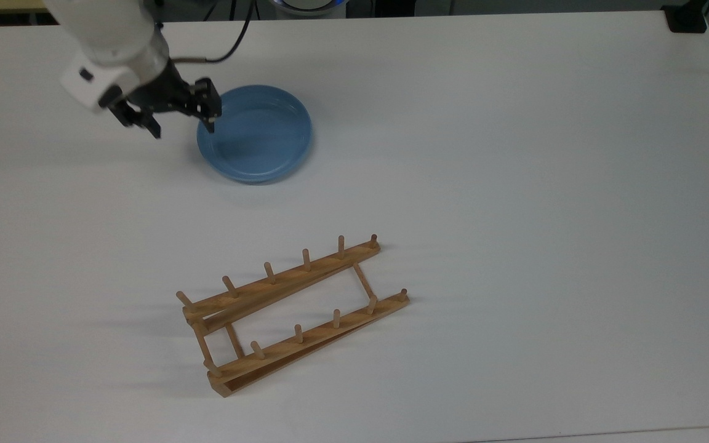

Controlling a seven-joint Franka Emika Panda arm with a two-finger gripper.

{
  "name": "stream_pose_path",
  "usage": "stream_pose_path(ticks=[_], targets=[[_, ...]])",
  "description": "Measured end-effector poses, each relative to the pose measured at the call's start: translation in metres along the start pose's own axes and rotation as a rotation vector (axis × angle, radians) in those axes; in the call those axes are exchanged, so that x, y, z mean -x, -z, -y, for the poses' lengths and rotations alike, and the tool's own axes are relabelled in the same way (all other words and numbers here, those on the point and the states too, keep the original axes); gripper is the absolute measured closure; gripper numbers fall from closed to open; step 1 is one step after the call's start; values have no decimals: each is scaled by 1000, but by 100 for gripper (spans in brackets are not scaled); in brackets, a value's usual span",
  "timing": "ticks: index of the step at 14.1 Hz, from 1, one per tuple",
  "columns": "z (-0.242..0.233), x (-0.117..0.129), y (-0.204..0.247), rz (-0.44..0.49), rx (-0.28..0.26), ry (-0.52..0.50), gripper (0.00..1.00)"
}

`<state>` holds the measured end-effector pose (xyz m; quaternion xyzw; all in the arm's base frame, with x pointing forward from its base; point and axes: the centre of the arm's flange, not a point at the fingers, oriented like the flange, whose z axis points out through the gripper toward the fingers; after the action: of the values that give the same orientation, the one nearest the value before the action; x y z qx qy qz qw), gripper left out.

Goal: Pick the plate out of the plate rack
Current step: 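Open the gripper, release the plate, and raise the gripper away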

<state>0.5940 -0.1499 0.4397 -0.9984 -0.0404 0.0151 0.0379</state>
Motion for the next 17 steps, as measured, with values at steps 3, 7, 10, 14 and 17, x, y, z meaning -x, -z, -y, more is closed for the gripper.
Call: stream_pose_path(ticks=[3,7,10,14,17], targets=[[45,11,88,-49,6,-154,0],[93,33,152,-72,1,-251,0],[124,55,179,-60,-4,-303,0],[142,58,180,-47,-2,-291,0],[146,48,180,-96,33,-206,0]])
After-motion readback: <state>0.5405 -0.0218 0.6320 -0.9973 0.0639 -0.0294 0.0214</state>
